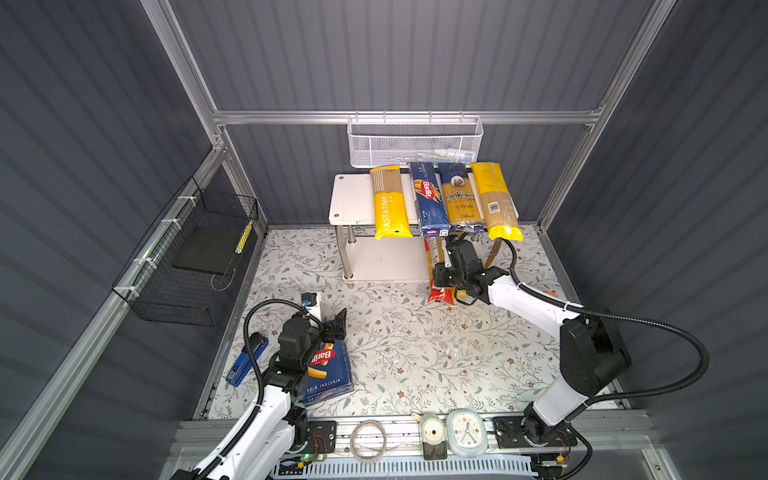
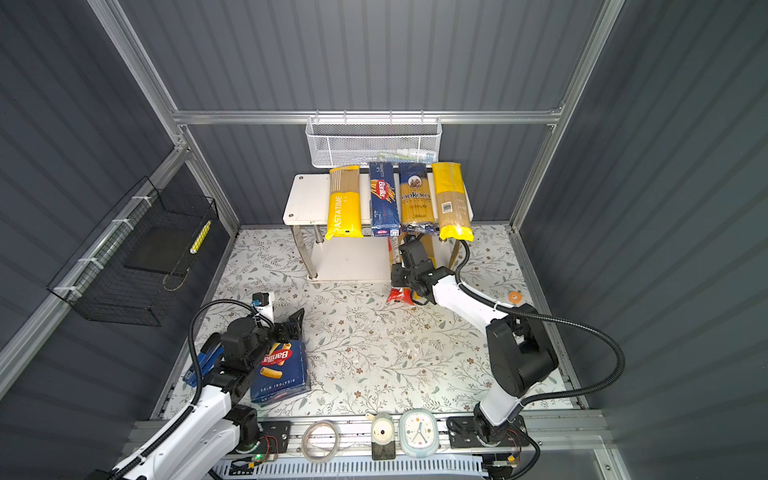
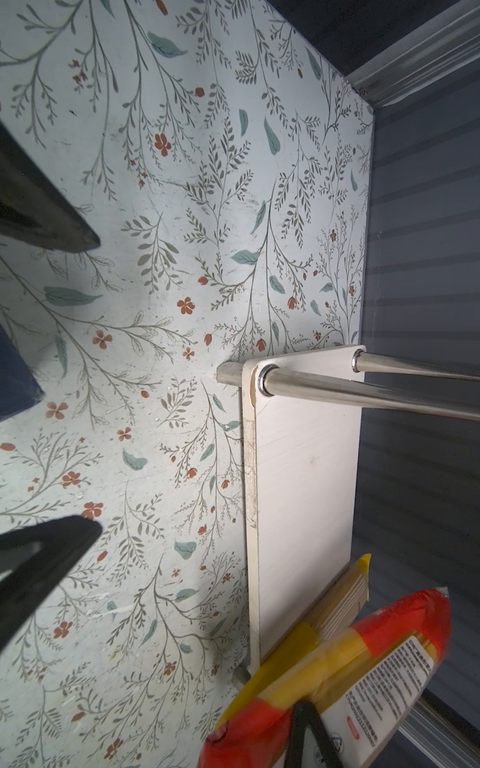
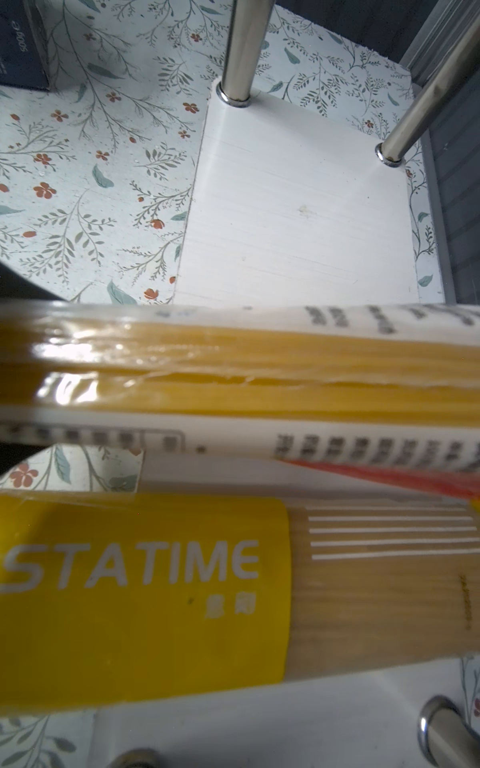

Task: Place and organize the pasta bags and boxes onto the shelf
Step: 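Lower the spaghetti bag onto the lower shelf beside the Pastatime bag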

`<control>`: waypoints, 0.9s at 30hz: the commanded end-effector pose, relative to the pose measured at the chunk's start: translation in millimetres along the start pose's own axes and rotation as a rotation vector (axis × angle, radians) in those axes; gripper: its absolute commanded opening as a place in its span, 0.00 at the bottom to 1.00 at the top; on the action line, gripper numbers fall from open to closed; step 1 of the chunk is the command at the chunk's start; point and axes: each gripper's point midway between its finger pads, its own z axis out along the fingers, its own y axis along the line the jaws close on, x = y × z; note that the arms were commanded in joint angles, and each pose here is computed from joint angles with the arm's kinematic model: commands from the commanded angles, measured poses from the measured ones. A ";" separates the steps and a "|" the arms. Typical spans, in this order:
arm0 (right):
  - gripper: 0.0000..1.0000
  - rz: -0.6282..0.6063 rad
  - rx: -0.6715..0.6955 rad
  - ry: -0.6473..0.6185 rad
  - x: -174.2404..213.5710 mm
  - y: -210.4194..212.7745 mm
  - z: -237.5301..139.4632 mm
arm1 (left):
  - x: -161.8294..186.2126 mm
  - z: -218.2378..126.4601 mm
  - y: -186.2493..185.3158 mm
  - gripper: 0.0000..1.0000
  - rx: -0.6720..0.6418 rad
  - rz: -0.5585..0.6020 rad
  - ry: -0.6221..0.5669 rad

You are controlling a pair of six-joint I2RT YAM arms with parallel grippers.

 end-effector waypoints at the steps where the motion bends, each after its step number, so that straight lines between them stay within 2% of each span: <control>1: 0.13 0.017 -0.069 -0.205 -67.2 18.2 -19.0 | -14.5 -0.6 -2.7 1.00 0.003 0.014 -0.035; 19: 0.14 0.057 -0.034 -0.221 -69.9 4.3 3.5 | -14.7 -1.5 -2.7 1.00 0.004 0.014 -0.039; 27: 0.18 0.082 -0.031 -0.203 -64.4 -0.2 17.4 | -14.9 -1.4 -3.0 0.99 0.005 0.014 -0.039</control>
